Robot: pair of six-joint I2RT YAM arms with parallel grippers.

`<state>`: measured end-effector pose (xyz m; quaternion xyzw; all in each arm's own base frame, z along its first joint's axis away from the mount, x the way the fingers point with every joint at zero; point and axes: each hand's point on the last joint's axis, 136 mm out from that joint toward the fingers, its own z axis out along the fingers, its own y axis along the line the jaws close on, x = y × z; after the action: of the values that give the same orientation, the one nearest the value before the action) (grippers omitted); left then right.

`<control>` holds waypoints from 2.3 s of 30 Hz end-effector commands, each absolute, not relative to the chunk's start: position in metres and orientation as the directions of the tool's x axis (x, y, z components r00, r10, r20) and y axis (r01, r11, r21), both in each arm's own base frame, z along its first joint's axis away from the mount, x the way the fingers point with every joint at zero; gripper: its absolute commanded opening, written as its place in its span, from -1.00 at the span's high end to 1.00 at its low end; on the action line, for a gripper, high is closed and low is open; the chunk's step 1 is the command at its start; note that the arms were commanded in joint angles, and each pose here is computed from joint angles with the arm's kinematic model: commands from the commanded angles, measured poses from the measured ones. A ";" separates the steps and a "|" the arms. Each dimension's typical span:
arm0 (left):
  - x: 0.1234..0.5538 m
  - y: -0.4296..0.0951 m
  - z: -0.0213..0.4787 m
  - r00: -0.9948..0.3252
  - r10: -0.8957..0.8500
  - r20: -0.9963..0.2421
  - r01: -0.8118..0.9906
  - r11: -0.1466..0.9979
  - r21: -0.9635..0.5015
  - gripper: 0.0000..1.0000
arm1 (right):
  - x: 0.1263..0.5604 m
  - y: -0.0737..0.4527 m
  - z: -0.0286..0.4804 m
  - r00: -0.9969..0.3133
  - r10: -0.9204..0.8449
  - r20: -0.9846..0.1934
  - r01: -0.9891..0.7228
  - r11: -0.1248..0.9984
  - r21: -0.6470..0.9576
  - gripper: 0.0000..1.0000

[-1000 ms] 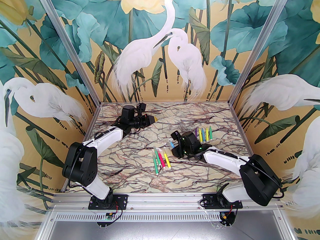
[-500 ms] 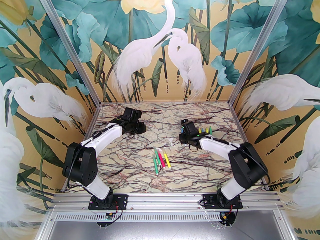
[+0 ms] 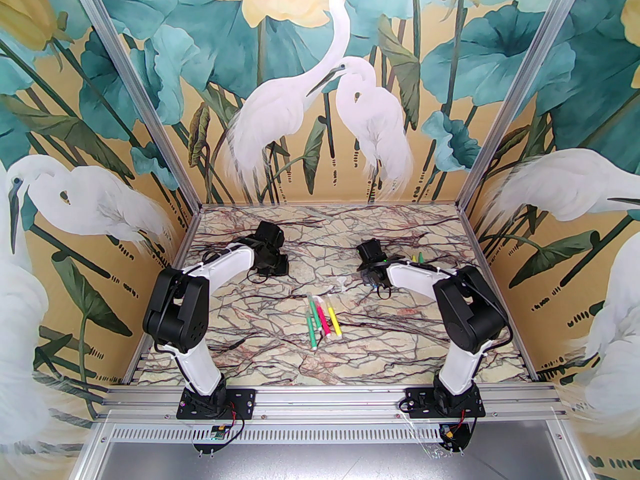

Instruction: Open the pen caps

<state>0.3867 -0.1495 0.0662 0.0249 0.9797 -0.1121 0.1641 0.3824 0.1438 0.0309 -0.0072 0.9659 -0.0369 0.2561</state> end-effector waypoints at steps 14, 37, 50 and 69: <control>0.407 -0.154 0.045 -0.951 0.059 -0.304 0.116 0.978 -0.173 0.99 | 0.389 0.124 0.019 -0.880 0.026 -0.475 0.074 0.994 -0.084 0.76; 0.408 -0.158 0.031 -0.963 0.070 -0.262 0.119 0.976 -0.180 0.62 | 0.389 0.117 0.013 -0.889 0.026 -0.457 0.083 0.991 -0.105 0.50; 0.407 -0.167 0.065 -0.944 0.061 -0.324 0.145 0.959 -0.243 0.34 | 0.385 0.122 0.055 -0.857 -0.003 -0.515 0.031 0.998 -0.058 0.22; 0.381 -0.155 0.118 -0.828 0.025 -0.560 0.211 0.939 -0.271 -0.36 | 0.319 0.253 0.075 -0.801 -0.328 -0.500 -0.474 0.858 0.197 0.10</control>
<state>0.3794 -0.1573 0.1109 0.0566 0.9512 -0.1624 0.2562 0.3364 0.2402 0.0846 -0.1833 0.9394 0.1318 0.2580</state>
